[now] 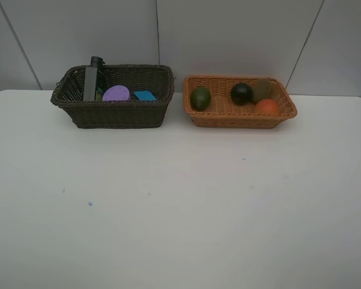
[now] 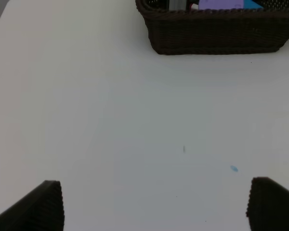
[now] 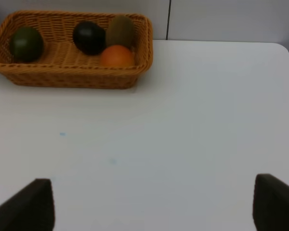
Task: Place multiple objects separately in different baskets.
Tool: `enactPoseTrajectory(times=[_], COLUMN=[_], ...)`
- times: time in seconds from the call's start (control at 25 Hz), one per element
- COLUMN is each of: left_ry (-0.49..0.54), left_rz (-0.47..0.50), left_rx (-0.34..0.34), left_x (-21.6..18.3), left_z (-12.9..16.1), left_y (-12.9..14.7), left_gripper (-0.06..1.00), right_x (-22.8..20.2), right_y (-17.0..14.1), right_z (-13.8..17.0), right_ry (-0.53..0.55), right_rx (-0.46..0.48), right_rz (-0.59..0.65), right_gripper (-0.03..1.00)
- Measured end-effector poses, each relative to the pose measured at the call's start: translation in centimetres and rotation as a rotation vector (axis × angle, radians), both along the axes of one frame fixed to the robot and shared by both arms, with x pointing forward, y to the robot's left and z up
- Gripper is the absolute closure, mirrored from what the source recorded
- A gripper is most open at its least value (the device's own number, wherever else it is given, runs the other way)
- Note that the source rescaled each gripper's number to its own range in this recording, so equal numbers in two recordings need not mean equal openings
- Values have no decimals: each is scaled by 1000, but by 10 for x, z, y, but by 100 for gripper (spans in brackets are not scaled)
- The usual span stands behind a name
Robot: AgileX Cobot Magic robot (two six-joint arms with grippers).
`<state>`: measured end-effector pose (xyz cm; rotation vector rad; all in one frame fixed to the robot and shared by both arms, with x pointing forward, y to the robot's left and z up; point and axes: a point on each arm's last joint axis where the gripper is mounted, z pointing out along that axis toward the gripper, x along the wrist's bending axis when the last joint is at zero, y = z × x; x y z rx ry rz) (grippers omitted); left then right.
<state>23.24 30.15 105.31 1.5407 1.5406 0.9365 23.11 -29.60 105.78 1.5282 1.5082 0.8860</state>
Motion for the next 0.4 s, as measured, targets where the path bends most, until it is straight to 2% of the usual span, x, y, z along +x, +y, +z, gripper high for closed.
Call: enactPoseTrajectory(times=[0.4], left_ry=[0], left_rz=[0], left_rx=[0], left_x=[0], left_z=[0], left_y=[0], left_gripper=[-5], right_x=[0], right_y=[0], right_z=[0], right_ry=[0], right_rx=[0], right_rz=[0], right_gripper=[-3])
